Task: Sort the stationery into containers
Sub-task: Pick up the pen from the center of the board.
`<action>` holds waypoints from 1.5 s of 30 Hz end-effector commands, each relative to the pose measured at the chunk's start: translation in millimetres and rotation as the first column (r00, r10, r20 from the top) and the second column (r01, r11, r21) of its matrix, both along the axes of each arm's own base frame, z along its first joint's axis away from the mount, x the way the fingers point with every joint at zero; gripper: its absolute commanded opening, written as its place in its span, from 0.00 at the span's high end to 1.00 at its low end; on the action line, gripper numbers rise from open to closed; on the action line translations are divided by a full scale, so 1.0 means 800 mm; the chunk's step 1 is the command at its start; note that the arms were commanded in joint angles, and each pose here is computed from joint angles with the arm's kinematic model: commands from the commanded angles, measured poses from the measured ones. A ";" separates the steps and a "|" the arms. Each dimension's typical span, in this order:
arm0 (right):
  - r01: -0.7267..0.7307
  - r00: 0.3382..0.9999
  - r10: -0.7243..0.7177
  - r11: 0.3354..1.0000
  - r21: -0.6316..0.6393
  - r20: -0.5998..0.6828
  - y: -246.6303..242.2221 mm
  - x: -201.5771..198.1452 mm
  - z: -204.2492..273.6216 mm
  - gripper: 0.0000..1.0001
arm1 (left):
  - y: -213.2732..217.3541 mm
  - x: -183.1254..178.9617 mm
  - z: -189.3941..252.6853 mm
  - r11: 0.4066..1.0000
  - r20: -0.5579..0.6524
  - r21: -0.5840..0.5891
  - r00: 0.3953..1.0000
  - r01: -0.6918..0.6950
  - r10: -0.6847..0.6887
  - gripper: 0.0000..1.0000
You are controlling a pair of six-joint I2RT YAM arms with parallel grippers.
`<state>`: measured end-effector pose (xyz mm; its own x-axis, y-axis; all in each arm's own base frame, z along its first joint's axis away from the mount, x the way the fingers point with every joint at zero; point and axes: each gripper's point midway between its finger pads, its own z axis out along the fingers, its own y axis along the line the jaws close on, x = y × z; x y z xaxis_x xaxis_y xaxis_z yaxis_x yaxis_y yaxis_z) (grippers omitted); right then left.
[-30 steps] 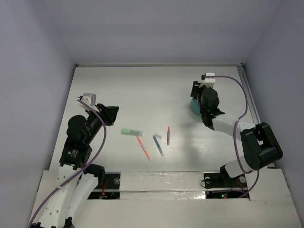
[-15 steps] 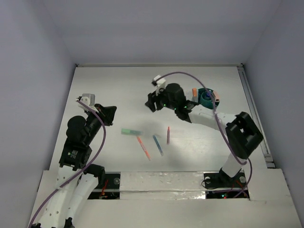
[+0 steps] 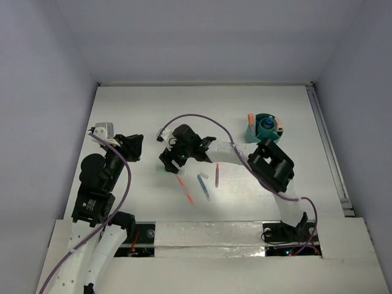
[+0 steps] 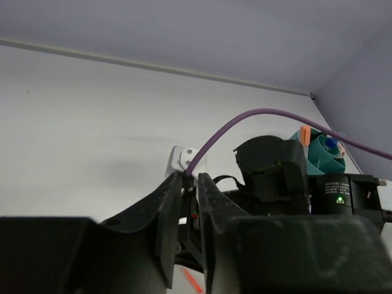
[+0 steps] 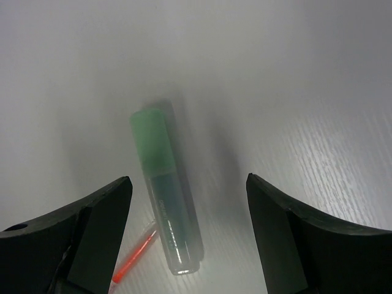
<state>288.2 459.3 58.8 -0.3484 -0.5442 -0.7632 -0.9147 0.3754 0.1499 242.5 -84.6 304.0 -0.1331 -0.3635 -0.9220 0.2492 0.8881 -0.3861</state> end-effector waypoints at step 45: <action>0.581 0.495 -0.746 0.665 0.469 0.446 -0.157 0.187 0.255 1.00 | -0.009 -0.001 0.020 0.999 0.046 -0.024 0.998 0.036 -0.035 0.79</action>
